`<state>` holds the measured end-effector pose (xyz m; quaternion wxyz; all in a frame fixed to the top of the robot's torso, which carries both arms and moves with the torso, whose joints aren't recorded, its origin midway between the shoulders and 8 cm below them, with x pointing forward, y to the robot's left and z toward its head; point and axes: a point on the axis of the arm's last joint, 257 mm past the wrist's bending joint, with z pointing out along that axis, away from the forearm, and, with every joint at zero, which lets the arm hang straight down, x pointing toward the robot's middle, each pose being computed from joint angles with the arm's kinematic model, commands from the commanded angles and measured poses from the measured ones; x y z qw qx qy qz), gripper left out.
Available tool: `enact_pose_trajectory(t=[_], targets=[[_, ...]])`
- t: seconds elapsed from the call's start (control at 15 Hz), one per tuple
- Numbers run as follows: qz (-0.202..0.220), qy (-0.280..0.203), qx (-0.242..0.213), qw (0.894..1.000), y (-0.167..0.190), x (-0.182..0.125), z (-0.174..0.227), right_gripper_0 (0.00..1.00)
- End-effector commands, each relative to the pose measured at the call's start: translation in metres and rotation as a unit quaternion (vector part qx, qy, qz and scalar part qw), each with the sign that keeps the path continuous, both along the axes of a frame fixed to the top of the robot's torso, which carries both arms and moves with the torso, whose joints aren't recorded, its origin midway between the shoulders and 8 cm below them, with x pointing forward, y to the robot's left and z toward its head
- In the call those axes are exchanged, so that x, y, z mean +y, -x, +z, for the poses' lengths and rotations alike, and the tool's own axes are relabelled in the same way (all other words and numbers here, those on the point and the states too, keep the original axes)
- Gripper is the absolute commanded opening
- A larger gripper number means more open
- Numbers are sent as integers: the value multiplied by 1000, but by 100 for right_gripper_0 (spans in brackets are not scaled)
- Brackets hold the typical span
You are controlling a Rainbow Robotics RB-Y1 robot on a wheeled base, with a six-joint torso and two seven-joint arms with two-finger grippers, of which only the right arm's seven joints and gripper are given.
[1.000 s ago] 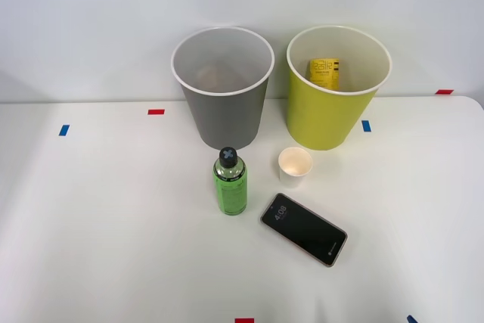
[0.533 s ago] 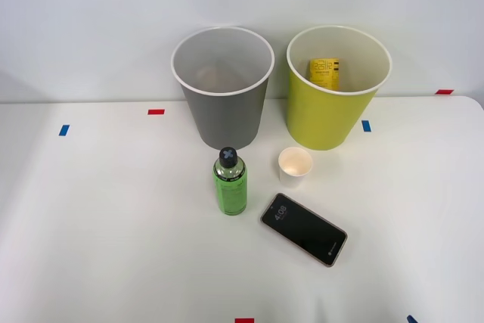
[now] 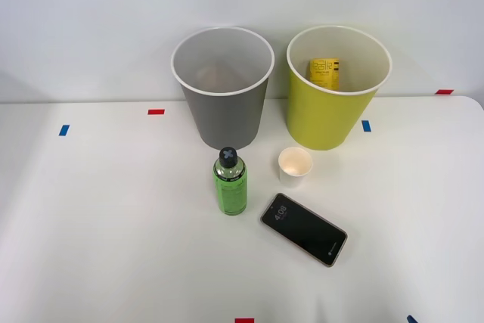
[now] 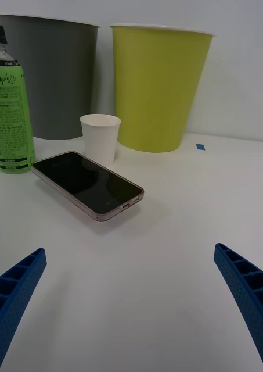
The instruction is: Put cans in the gray bin, plastic bottles in the light green bin
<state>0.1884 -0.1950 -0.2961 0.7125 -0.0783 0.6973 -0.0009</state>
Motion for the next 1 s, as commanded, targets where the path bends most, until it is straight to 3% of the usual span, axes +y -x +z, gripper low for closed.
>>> enact_pose_trajectory(t=[0.07,1.0], targets=[[0,0,0,1000,0,0,0,100],[0,0,0,1000,0,0,0,100]])
